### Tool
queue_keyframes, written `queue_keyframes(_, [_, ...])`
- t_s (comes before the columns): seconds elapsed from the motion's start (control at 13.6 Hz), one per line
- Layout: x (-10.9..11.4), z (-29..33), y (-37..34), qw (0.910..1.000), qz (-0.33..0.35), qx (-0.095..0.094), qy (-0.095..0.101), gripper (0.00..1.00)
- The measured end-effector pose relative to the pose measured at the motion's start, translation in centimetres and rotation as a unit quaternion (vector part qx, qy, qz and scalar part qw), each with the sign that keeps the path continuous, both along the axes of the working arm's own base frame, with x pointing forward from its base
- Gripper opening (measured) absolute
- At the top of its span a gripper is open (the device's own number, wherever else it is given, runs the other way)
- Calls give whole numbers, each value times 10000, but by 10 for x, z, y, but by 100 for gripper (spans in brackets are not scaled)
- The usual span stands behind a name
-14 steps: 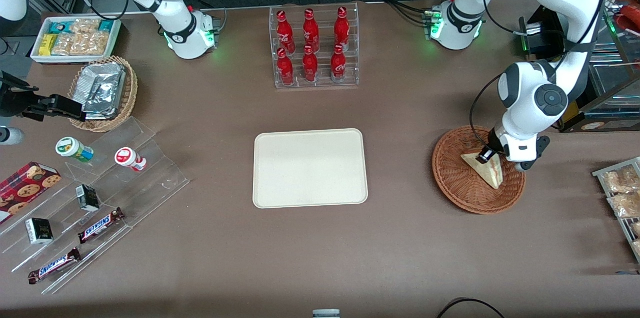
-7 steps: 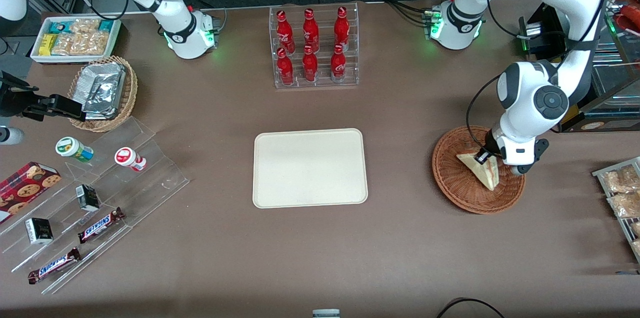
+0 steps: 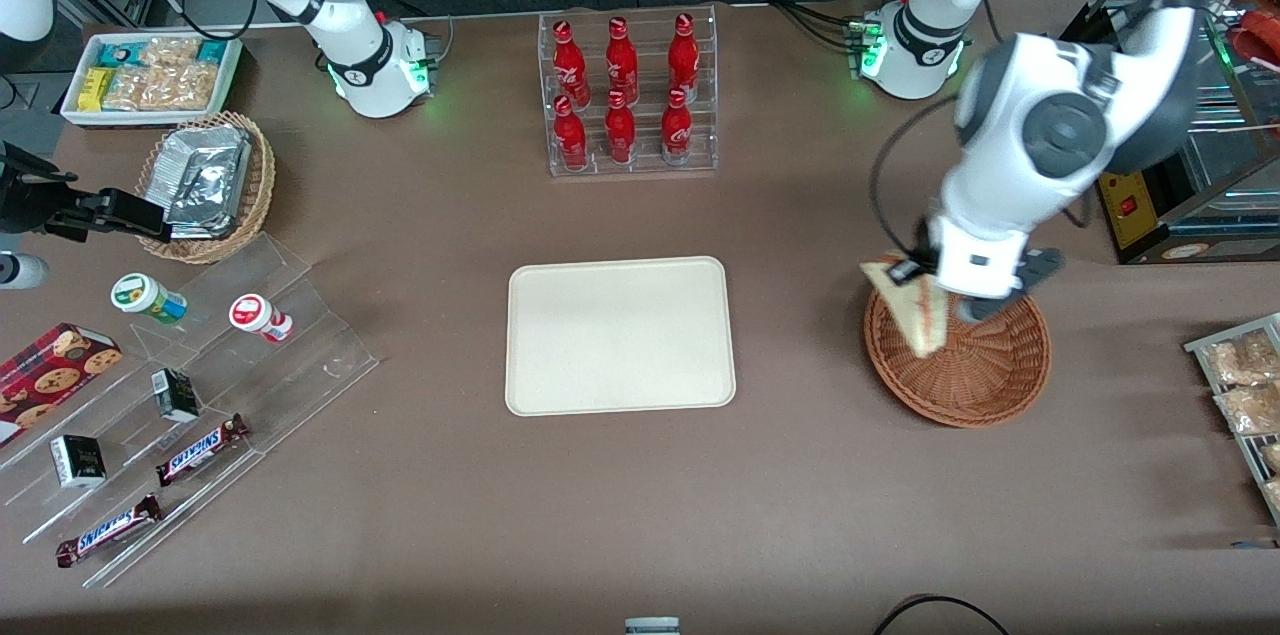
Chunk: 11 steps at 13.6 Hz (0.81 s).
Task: Place sandwich from basket to tray
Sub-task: 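Lift the sandwich out of the basket with the left gripper, then carry the sandwich over the cream tray and lower it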
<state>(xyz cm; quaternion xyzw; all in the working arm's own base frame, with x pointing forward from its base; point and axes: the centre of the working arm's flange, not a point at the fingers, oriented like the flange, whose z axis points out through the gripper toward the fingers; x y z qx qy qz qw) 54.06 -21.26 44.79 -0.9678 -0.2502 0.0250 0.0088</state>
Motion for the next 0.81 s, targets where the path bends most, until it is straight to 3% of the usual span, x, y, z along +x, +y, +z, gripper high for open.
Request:
queue_keyframes(0.15, [-10,0,-53,9993,-372,-89,-11,15])
queue_keyframes(0.44, [-16,-40,-169,9958,-894,153,-103,15])
queue_keyframes(0.81, [-35,-127,-272,9892,-1421,365,-30,15])
